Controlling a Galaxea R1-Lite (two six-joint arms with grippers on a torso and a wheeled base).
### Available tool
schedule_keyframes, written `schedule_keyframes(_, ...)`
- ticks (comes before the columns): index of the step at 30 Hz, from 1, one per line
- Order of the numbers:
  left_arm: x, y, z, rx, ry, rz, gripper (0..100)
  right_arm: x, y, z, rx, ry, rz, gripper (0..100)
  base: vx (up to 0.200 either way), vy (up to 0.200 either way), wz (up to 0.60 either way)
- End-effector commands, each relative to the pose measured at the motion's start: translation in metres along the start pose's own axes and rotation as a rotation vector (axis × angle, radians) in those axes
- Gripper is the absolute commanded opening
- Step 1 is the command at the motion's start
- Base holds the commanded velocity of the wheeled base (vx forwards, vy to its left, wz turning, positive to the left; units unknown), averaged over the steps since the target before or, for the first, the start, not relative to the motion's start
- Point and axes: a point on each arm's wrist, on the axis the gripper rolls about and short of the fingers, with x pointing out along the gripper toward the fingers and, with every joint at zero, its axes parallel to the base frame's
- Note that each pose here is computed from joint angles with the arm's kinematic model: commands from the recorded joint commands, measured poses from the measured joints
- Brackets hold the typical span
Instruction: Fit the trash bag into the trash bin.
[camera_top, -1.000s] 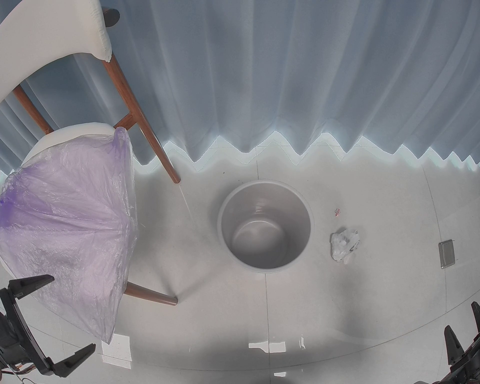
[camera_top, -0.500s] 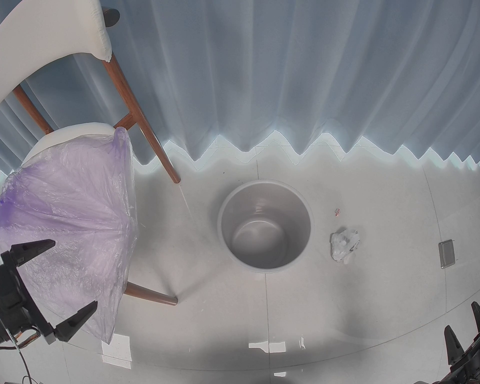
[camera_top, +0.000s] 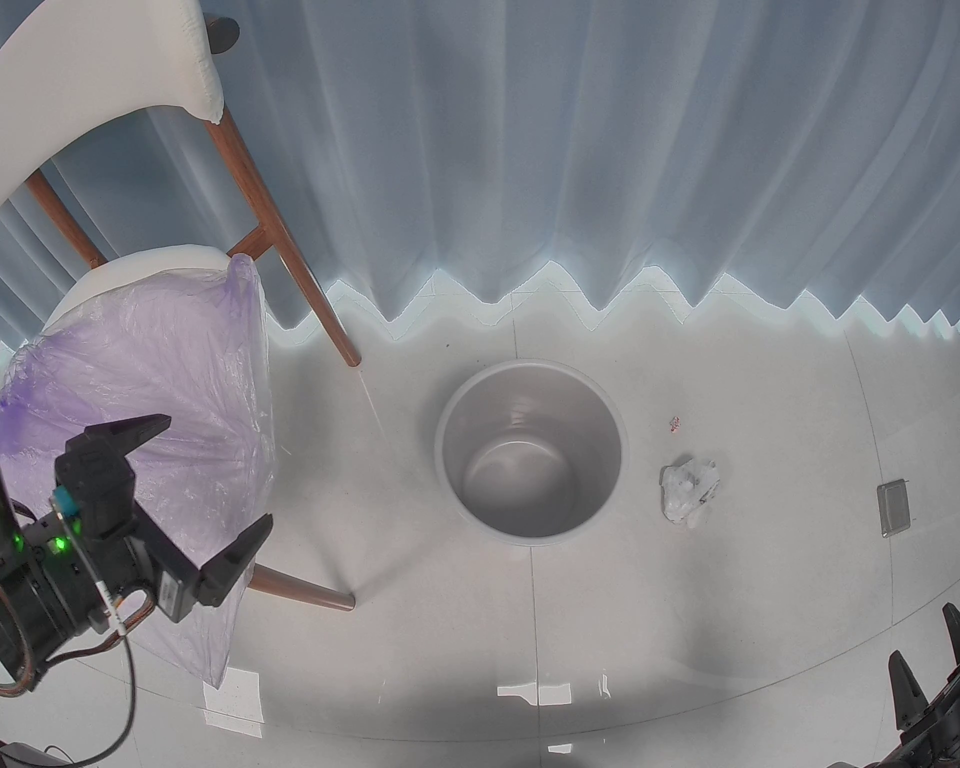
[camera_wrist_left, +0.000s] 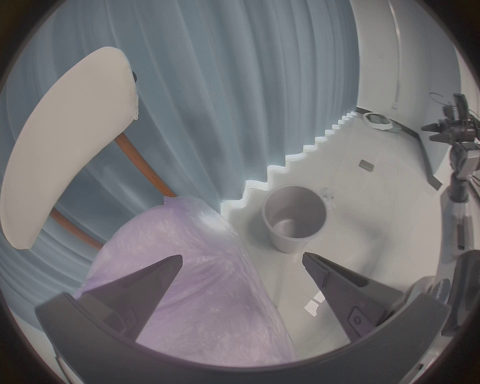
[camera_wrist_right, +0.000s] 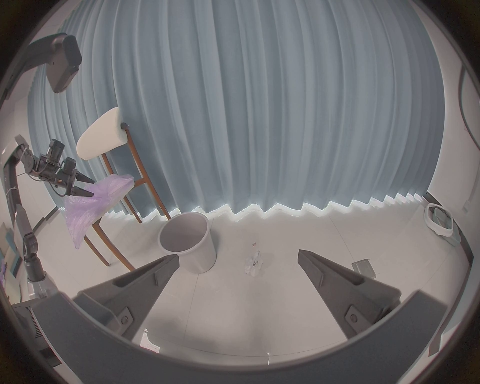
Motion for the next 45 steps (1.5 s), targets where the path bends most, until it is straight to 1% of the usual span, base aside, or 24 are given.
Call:
schedule_keyframes(1,0.028,-0.031,0.004,0.033,0.053,-0.003,100,0.0,0.0,-0.005,0.0,0.0,0.002,100,0.0,0.0,0.0)
schedule_keyframes(2,0.029,-0.038,0.002,0.042,0.076,0.051,100,0.0,0.0,-0.005,0.002,0.0,0.002,100,0.0,0.0,0.0)
schedule_keyframes(3,0.029,-0.038,0.002,0.042,0.076,0.051,100,0.0,0.0,-0.005,0.002,0.0,0.002,100,0.0,0.0,0.0)
schedule_keyframes(4,0.028,-0.041,0.0,0.055,0.095,0.087,100,0.0,0.0,-0.005,0.002,0.0,0.002,100,0.0,0.0,0.0)
schedule_keyframes(6,0.027,-0.044,-0.003,0.079,0.12,0.12,100,0.0,0.0,-0.005,0.002,0.0,0.002,100,0.0,0.0,0.0)
schedule_keyframes(7,0.027,-0.044,-0.003,0.079,0.12,0.12,100,0.0,0.0,-0.005,0.002,0.0,0.002,100,0.0,0.0,0.0)
schedule_keyframes(9,0.028,-0.044,-0.007,0.125,0.15,0.143,100,0.0,0.0,-0.005,0.002,0.0,0.002,100,0.0,0.0,0.0)
schedule_keyframes(11,0.028,-0.044,-0.01,0.162,0.166,0.148,100,0.0,0.0,-0.005,0.002,0.0,0.002,100,0.0,0.0,0.0)
schedule_keyframes(12,0.029,-0.043,-0.01,0.165,0.167,0.149,100,0.0,0.0,-0.005,0.002,0.0,0.002,100,0.0,0.0,0.0)
schedule_keyframes(13,0.033,-0.043,-0.013,0.194,0.193,0.155,100,0.0,0.0,-0.005,0.002,0.0,0.002,100,0.0,0.0,0.0)
schedule_keyframes(19,0.049,-0.049,-0.024,0.238,0.271,0.151,100,0.0,0.0,-0.005,0.002,0.0,0.002,100,0.0,0.0,0.0)
schedule_keyframes(25,0.065,-0.048,-0.024,0.242,0.31,0.169,100,0.0,0.0,-0.005,0.0,-0.002,0.002,100,0.0,0.0,0.0)
schedule_keyframes(30,0.074,-0.047,-0.017,0.225,0.299,0.19,100,0.0,0.0,-0.005,0.0,-0.002,0.002,100,0.0,0.0,0.0)
schedule_keyframes(32,0.082,-0.04,-0.015,0.209,0.313,0.229,100,0.0,0.0,-0.005,0.0,-0.002,0.002,100,0.0,0.0,0.0)
schedule_keyframes(34,0.084,-0.036,-0.015,0.199,0.319,0.249,100,0.0,0.0,-0.005,0.0,-0.002,0.002,100,0.0,0.0,0.0)
schedule_keyframes(41,0.087,-0.031,-0.01,0.19,0.311,0.266,100,0.0,0.0,-0.005,0.0,-0.002,0.002,100,0.0,0.0,0.0)
schedule_keyframes(45,0.091,-0.024,-0.015,0.18,0.337,0.287,100,0.0,0.0,-0.005,-0.002,-0.002,0.003,100,0.0,0.0,0.0)
